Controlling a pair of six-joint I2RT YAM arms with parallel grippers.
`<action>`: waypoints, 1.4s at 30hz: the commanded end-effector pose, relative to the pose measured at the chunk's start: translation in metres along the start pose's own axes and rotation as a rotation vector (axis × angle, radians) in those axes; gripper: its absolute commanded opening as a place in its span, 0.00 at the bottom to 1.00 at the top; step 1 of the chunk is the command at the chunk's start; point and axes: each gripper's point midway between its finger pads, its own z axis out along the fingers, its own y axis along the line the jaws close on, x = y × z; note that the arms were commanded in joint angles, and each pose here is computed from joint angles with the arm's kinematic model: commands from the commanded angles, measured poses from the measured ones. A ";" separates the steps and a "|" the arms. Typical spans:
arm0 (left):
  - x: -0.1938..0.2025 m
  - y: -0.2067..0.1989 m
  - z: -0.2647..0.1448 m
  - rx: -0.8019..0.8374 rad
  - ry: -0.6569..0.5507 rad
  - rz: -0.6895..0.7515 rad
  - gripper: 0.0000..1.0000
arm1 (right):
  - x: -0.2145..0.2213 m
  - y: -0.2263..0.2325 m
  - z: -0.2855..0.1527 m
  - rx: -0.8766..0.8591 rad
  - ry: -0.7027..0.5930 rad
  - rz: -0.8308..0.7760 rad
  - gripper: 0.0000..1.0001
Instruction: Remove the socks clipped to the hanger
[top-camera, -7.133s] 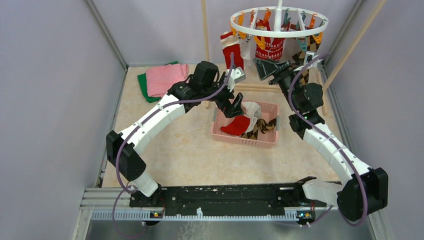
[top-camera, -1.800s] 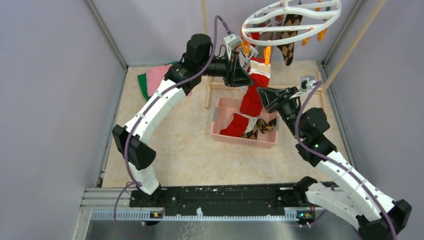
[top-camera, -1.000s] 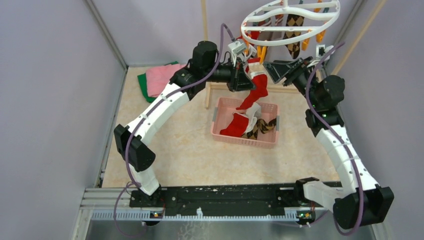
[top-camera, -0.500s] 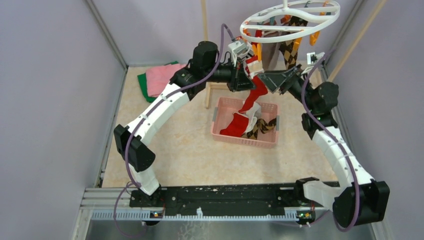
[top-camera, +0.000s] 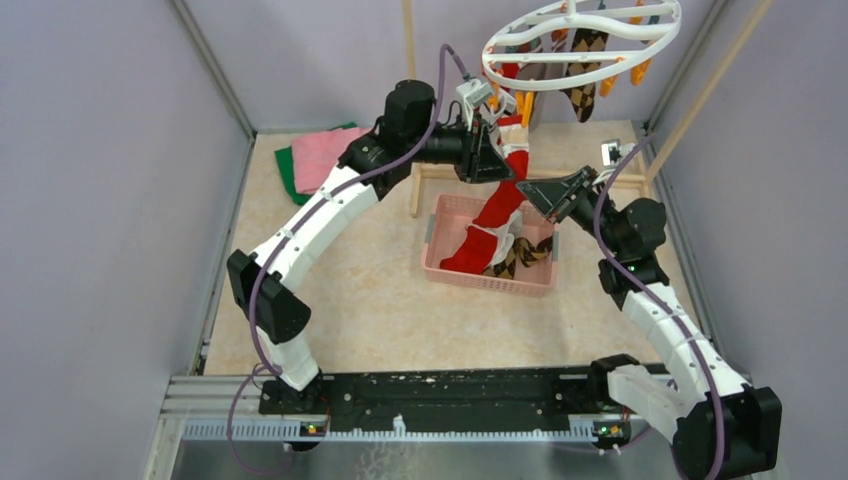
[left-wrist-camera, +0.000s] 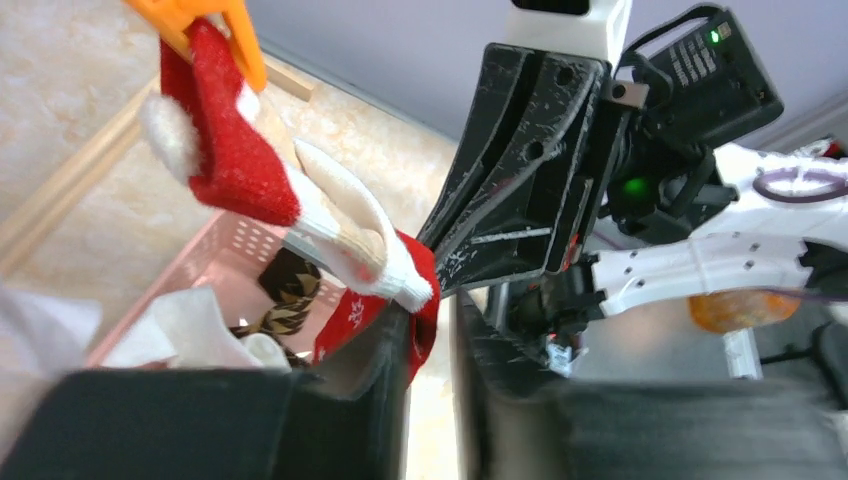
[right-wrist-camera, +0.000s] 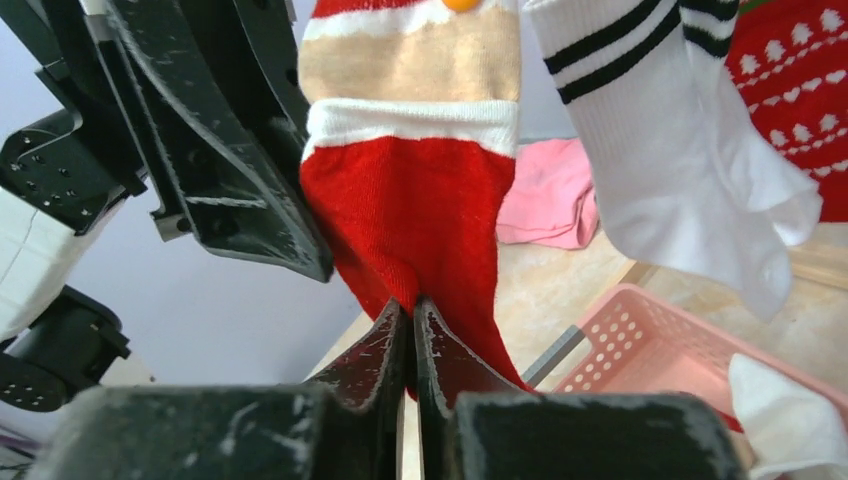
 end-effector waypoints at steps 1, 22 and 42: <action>-0.037 -0.042 -0.018 0.078 -0.074 0.063 0.40 | -0.012 0.015 0.001 -0.069 -0.054 -0.047 0.00; -0.124 -0.002 -0.006 0.009 -0.323 0.031 0.96 | -0.005 0.019 0.007 -0.099 -0.010 -0.031 0.00; -0.125 0.042 0.008 -0.127 -0.377 -0.023 0.83 | -0.003 0.029 0.023 -0.160 0.016 -0.008 0.00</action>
